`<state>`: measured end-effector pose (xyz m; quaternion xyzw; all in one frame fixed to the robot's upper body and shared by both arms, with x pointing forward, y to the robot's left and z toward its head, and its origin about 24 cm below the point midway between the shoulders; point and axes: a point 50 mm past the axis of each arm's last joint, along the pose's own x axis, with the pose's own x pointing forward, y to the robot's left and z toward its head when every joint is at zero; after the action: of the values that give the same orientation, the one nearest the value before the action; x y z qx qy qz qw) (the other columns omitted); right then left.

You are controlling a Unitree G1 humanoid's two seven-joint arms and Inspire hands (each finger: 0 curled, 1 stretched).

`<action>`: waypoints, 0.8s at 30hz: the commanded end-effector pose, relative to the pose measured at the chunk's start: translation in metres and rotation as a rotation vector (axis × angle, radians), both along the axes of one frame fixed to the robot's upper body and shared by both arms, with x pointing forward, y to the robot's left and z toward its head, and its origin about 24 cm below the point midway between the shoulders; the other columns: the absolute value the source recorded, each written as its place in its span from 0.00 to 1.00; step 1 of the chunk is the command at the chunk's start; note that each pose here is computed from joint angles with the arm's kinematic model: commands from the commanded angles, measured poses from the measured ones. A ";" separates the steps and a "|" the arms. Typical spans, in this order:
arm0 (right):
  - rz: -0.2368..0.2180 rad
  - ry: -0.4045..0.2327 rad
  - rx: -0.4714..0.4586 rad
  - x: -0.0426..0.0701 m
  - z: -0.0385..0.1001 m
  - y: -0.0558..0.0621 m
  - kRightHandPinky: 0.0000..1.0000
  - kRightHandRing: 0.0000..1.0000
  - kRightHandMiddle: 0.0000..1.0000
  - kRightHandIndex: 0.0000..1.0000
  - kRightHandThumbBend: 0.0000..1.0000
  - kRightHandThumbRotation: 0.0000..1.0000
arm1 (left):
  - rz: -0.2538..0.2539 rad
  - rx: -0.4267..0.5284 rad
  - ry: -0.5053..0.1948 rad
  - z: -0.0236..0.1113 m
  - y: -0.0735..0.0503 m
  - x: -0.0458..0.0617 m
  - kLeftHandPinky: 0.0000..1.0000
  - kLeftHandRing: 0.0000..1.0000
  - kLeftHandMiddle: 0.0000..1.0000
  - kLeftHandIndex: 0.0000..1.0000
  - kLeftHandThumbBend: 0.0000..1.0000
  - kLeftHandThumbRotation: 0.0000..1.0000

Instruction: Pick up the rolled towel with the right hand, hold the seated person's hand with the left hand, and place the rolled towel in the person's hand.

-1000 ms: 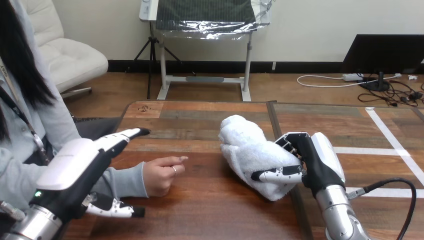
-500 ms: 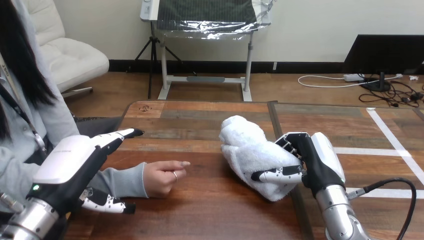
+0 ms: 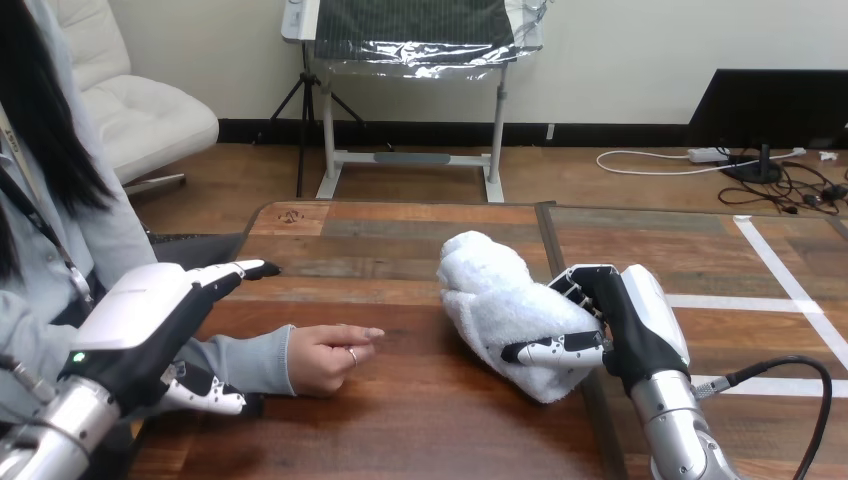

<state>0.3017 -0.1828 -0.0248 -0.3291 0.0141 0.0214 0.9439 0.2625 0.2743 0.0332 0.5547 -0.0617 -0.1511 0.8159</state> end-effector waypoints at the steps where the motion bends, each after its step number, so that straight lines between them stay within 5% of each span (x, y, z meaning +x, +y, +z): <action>1: 0.036 -0.067 0.028 0.008 0.012 0.009 0.22 0.27 0.36 0.42 0.84 0.00 | 0.005 0.038 -0.050 0.018 0.004 0.022 0.80 0.85 0.85 0.85 1.00 0.10; 24: 0.047 -0.094 0.034 0.008 0.015 0.010 0.21 0.26 0.35 0.42 0.84 0.00 | 0.062 0.103 0.069 0.001 0.006 0.042 0.82 0.85 0.84 0.85 1.00 0.20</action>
<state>0.2995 -0.1806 -0.0250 -0.3252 0.0044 0.0297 0.9452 0.2824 0.2850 0.0130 0.5770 0.0262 -0.1709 0.7982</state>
